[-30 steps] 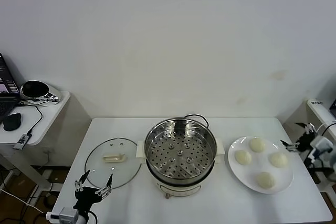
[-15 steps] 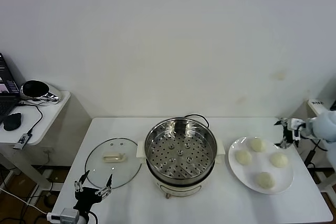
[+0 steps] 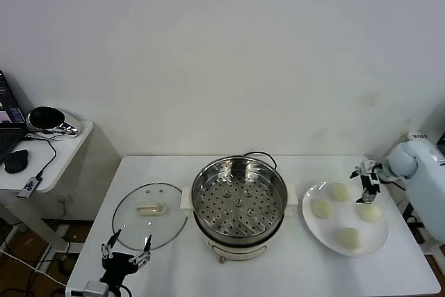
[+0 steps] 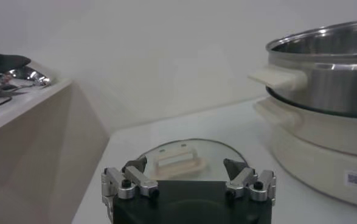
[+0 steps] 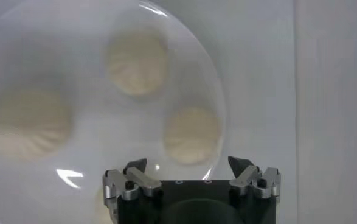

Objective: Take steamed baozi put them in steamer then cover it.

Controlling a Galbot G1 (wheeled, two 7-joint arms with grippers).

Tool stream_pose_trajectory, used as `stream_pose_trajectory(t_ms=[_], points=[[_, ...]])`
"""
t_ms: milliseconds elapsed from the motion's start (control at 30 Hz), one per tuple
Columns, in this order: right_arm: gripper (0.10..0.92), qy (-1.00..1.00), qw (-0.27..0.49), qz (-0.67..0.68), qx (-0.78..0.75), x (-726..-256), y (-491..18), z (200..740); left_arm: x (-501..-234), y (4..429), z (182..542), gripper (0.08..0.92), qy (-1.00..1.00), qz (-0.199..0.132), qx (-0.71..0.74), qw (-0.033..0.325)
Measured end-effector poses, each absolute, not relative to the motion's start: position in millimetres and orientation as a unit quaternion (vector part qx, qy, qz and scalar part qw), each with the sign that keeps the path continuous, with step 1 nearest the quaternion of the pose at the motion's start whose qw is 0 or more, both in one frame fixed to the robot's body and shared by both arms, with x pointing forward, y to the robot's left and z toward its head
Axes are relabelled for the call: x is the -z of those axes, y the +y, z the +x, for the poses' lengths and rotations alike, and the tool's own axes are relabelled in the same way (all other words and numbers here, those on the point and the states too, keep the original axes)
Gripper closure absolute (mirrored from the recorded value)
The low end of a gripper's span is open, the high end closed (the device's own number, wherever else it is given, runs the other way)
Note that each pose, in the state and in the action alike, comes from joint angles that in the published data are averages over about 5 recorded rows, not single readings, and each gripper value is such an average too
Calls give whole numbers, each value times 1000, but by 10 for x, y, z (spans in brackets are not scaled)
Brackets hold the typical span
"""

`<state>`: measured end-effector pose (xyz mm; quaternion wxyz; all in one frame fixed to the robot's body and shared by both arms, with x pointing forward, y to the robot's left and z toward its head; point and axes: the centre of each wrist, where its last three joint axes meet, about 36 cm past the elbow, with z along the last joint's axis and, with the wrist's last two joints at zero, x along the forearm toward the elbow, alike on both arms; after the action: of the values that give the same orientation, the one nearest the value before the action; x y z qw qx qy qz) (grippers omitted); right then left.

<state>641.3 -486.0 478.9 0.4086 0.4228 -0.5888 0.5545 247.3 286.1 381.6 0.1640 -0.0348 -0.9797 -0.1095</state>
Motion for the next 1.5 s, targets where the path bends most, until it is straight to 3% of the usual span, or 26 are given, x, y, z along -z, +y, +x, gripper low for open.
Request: stream_pose_trajectory(t_ms=[667, 1067, 1500], points=[[208, -585, 415, 423, -554, -4551, -4754, 6569, -3763, 2838, 2467, 177, -979, -37, 107, 169], [373, -590, 417, 422, -548, -4540, -4801, 6548, -3738, 2819, 2477, 177, -979, -39, 105, 170], [405, -600, 413, 419, -543, -4809, -4912, 6500, -3746, 2777, 2480, 177, -979, -43, 105, 167]])
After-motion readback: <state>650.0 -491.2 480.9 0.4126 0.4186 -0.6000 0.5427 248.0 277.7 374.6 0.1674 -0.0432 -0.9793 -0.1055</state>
